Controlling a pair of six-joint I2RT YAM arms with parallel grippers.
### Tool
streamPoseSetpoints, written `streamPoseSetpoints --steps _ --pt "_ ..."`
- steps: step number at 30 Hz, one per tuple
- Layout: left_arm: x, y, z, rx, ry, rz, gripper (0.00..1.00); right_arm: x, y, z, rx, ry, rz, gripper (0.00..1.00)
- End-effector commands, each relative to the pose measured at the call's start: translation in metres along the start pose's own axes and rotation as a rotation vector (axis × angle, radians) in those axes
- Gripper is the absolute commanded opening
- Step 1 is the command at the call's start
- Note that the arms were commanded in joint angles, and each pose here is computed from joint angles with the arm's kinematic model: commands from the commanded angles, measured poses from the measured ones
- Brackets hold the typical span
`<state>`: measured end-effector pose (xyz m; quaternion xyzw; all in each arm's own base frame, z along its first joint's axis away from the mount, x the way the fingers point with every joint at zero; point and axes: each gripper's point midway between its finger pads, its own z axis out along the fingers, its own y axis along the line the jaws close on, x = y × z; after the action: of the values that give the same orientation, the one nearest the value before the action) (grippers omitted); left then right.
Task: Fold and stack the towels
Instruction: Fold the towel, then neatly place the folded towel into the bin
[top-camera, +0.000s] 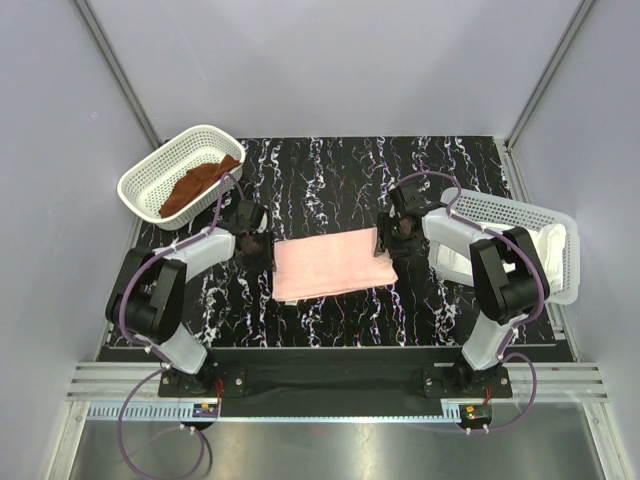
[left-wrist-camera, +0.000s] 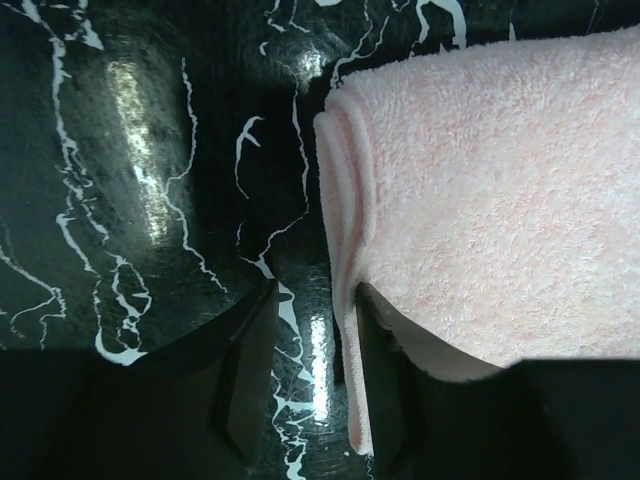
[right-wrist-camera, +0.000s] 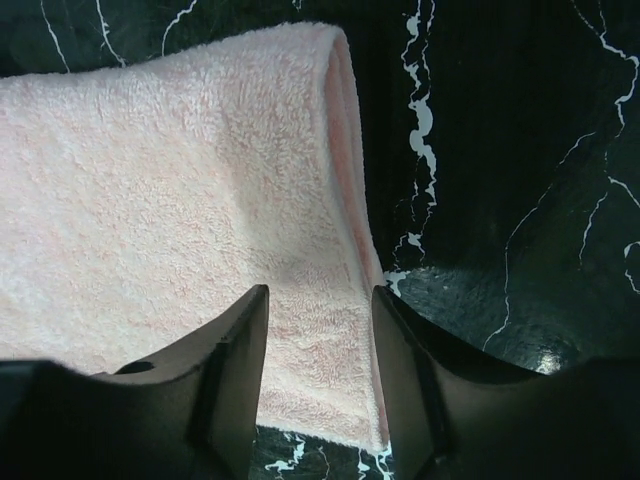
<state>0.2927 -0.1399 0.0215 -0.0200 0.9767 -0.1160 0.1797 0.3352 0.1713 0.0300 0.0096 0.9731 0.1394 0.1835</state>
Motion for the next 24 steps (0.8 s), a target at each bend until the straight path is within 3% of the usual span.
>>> streamPoseSetpoints --steps 1,5,10,16,24 --pt "-0.034 -0.002 -0.028 -0.032 -0.132 0.024 0.42 -0.020 0.014 -0.024 -0.042 -0.057 -0.066 0.55" --pt "-0.060 -0.028 -0.061 0.014 -0.246 0.089 0.42 -0.028 0.021 -0.040 -0.056 -0.063 -0.100 0.62" --pt "-0.049 -0.067 -0.051 0.209 -0.201 0.089 0.44 -0.033 0.026 -0.025 -0.117 -0.025 -0.136 0.70" --pt "-0.021 -0.049 -0.011 0.162 -0.100 0.029 0.42 -0.026 0.019 -0.006 -0.101 0.034 -0.136 0.74" --pt "-0.016 -0.014 0.004 0.058 -0.061 -0.030 0.42 -0.009 0.006 0.010 -0.096 0.100 -0.126 0.77"
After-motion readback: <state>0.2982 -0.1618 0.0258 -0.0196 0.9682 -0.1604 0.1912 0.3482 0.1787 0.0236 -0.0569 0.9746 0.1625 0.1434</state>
